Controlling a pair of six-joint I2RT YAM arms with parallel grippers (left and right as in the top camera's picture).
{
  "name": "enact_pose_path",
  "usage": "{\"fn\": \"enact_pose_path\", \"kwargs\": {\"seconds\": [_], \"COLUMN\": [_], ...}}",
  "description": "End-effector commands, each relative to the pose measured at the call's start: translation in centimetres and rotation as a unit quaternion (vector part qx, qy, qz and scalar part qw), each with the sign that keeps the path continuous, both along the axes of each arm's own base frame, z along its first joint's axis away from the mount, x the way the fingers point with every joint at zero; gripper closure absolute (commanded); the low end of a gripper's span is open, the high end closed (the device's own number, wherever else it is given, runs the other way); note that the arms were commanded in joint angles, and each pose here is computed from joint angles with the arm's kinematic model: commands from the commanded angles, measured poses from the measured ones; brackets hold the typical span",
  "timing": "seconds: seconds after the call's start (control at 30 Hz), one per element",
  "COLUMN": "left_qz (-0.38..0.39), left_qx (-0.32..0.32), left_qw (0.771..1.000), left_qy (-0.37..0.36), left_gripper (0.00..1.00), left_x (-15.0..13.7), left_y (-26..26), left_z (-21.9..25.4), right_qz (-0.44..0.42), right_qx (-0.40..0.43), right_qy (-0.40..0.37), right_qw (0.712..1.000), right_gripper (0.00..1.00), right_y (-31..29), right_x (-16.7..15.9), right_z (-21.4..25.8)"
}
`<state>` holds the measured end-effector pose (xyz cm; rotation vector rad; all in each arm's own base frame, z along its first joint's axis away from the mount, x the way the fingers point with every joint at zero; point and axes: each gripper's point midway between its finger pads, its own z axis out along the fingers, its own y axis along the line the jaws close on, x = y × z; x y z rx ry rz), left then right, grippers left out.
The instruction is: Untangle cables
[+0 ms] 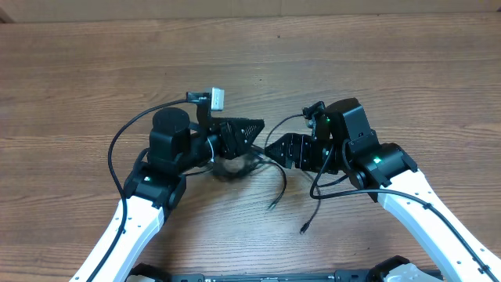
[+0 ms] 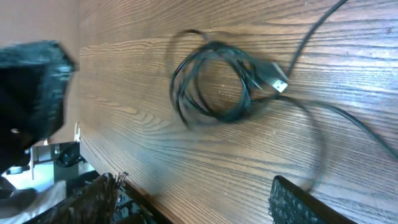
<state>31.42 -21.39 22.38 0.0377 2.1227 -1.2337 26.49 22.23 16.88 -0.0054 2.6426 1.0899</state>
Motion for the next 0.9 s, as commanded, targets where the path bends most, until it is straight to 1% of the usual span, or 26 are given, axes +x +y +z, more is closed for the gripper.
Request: {"fn": "enact_pose_path", "kwargs": {"seconds": [0.0,0.1,0.13,0.23,0.3,0.37,0.4,0.43,0.47,0.53,0.6,0.67,0.87], "left_qz": [0.083,0.128,0.135,0.135,0.151,0.165,0.172,0.194,0.213,0.266,0.312,0.337,0.362], "left_qx": [0.044,0.091,0.109,0.157,0.179,0.178,0.173,0.167,0.167,0.169,0.156,0.149,0.179], "left_qw": [0.995,0.986,0.982,0.976,0.969,0.965,0.963,0.955,0.947,0.923,0.900,0.888,0.872], "left_qy": [0.025,0.062,0.070,0.067,0.076,0.099,0.115,0.150,0.173,0.222,0.262,0.277,0.277], "left_gripper": [0.39,0.39,0.40,0.43,0.48,0.57,0.57,0.55,0.55,0.55,0.53,0.55,0.57], "left_x": [1.6,1.6,1.4,1.0,0.9,0.7,0.5,0.0,-0.3,-1.0,-1.3,-1.0,0.5], "left_y": [2.4,4.3,4.8,5.8,6.7,7.0,7.1,7.6,8.1,9.6,10.5,10.8,11.6], "left_z": [-2.1,-4.6,-5.3,-6.6,-7.4,-7.9,-8.3,-9.1,-9.7,-11.1,-12.1,-12.8,-15.4], "right_qz": [-0.009,-0.024,-0.031,-0.047,-0.057,-0.066,-0.070,-0.074,-0.075,-0.076,-0.076,-0.076,-0.077], "right_qx": [-0.003,-0.026,-0.036,-0.063,-0.082,-0.100,-0.108,-0.117,-0.120,-0.120,-0.120,-0.118,-0.116], "right_qy": [-0.018,-0.017,-0.017,-0.014,-0.008,-0.003,-0.002,0.000,0.001,0.000,-0.001,-0.003,-0.007], "right_qw": [1.000,0.999,0.999,0.997,0.995,0.993,0.992,0.990,0.990,0.990,0.990,0.990,0.990], "right_gripper": [0.23,0.22,0.21,0.18,0.18,0.17,0.17,0.16,0.16,0.16,0.15,0.15,0.13], "right_y": [-0.3,-1.1,-1.4,-2.3,-3.0,-3.7,-4.0,-4.3,-4.4,-4.4,-4.4,-4.3,-4.3], "right_x": [0.4,0.6,0.7,0.8,0.7,0.6,0.6,0.5,0.5,0.5,0.6,0.7,0.9], "right_z": [1.1,0.5,0.2,-0.5,-1.0,-1.5,-1.7,-1.9,-2.0,-2.0,-2.0,-1.9,-1.8]}}
